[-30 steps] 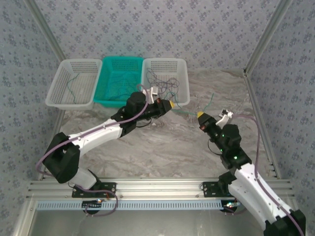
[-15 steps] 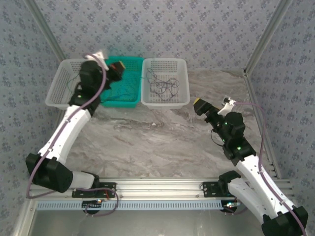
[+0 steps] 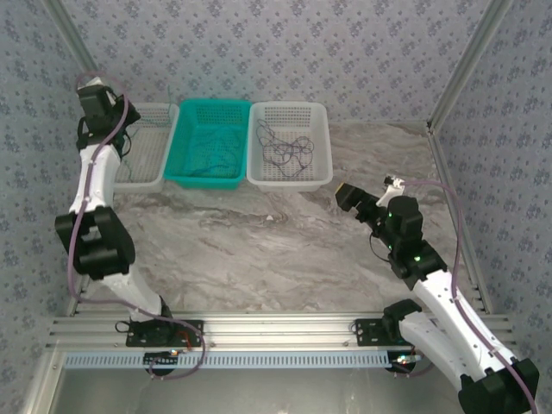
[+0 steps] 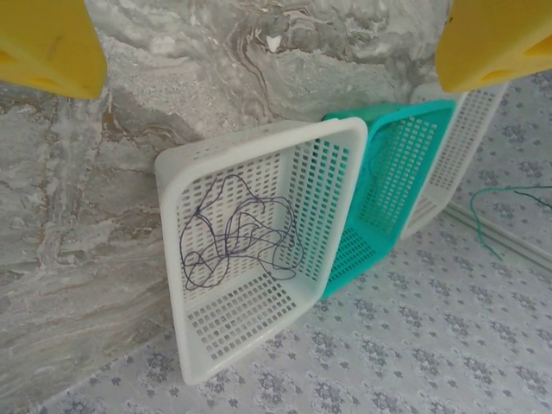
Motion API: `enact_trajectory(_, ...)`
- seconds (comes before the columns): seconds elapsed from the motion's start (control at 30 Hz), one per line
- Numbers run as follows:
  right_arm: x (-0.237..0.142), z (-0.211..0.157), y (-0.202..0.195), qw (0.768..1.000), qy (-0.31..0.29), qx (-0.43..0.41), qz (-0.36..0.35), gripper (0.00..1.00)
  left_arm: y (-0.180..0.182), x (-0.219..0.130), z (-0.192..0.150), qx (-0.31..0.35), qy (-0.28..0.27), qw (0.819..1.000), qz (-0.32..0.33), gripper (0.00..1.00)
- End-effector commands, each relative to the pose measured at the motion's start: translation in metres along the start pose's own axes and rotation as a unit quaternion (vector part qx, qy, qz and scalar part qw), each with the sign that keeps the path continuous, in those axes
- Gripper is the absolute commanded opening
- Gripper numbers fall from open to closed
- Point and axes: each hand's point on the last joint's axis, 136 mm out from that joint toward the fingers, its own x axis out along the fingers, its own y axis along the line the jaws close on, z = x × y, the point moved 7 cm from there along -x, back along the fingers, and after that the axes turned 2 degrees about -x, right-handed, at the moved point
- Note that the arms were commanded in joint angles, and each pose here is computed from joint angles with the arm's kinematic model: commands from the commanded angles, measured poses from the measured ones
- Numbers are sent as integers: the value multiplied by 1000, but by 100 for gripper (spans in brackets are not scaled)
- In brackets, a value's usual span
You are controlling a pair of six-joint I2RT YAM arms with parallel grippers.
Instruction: Untangle the cables
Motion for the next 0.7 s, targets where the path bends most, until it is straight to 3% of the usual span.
enact_trajectory(0.0, -8, 6, 8, 1000, -2, -17, 10, 100, 12, 17, 10, -16, 14, 1000, 19, 3)
enact_trajectory(0.03, -9, 6, 8, 1000, -2, -18, 9, 100, 16, 24, 9, -16, 17, 999, 35, 7)
enact_trajectory(0.13, -11, 4, 6, 1000, 1, -20, 1, 100, 17, 33, 13, -18, 37, 998, 50, 35)
enact_trajectory(0.23, -9, 3, 3, 1000, 0, -22, -6, 100, 12, 19, 21, -47, 33, 997, 55, 53)
enact_trajectory(0.47, 9, 4, 6, 1000, 3, -23, 3, 100, -36, -58, 7, -42, -39, 997, -47, 69)
enact_trajectory(0.57, 20, 7, 3, 999, 7, -38, -16, 100, -58, -107, -20, -53, -59, 991, -110, 75)
enact_trajectory(0.67, 30, 9, -2, 997, 10, -62, -43, 100, -86, -157, -57, -16, -60, 985, -161, 86)
